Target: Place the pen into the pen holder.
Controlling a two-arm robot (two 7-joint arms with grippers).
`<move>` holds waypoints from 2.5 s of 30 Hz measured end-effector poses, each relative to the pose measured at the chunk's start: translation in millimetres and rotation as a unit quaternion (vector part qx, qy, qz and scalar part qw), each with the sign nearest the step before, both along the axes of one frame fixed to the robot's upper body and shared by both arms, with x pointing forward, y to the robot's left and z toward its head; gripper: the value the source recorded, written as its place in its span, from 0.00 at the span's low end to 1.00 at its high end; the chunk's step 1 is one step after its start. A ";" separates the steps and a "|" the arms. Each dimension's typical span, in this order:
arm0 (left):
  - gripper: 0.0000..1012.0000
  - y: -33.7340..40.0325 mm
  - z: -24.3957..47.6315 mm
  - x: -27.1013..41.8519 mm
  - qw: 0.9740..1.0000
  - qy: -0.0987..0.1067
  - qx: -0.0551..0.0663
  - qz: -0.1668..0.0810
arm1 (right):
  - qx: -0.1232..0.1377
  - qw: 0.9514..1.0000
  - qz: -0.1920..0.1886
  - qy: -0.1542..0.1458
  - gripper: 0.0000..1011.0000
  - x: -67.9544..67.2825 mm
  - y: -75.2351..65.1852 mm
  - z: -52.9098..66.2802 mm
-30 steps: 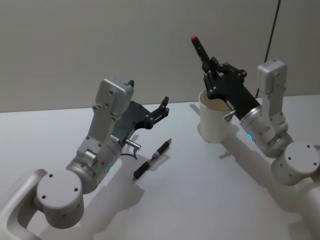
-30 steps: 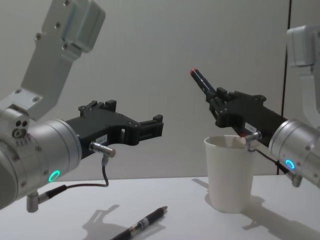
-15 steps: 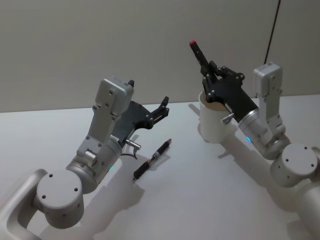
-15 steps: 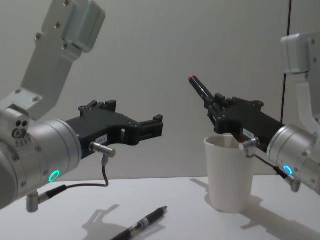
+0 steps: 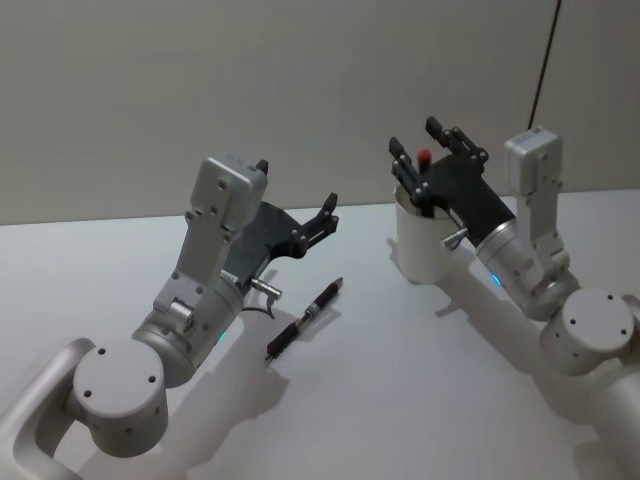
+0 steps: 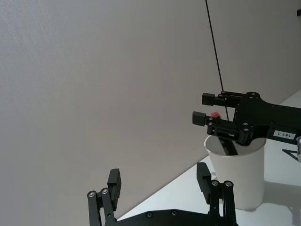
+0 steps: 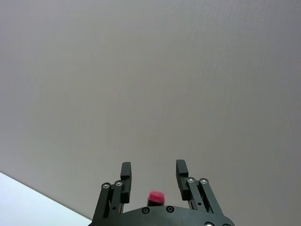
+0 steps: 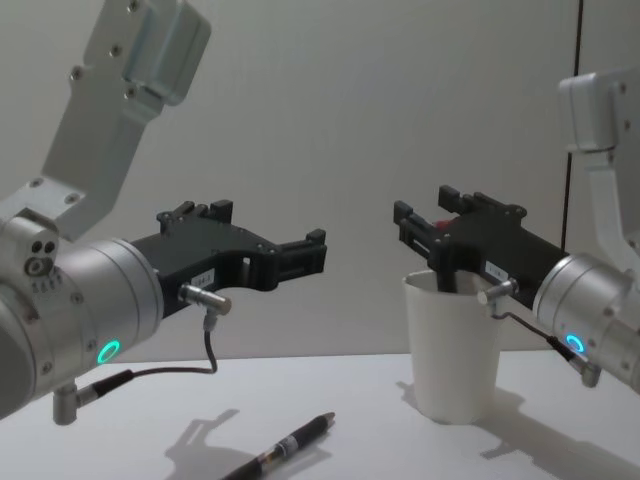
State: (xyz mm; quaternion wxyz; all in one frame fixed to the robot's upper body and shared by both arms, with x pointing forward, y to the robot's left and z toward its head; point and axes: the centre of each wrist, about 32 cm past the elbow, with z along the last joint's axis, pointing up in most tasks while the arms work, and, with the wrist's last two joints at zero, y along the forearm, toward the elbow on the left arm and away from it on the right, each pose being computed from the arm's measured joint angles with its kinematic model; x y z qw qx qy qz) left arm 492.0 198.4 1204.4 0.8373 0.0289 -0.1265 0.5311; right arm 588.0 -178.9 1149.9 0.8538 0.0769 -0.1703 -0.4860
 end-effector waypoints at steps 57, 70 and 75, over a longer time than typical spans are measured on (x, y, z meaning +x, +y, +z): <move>0.99 0.0 0.0 0.0 1.000 0.000 0.000 0.000 | 0.060 0.992 -0.079 0.080 0.99 -77.5 -49.1 24.4; 0.99 0.0 0.0 0.0 1.000 0.000 0.000 0.000 | 0.045 0.988 -0.091 0.116 0.99 -112.9 -56.1 30.6; 0.99 0.0 0.0 0.0 1.000 0.000 0.000 0.000 | 0.037 0.986 -0.093 0.131 0.99 -128.2 -57.4 34.2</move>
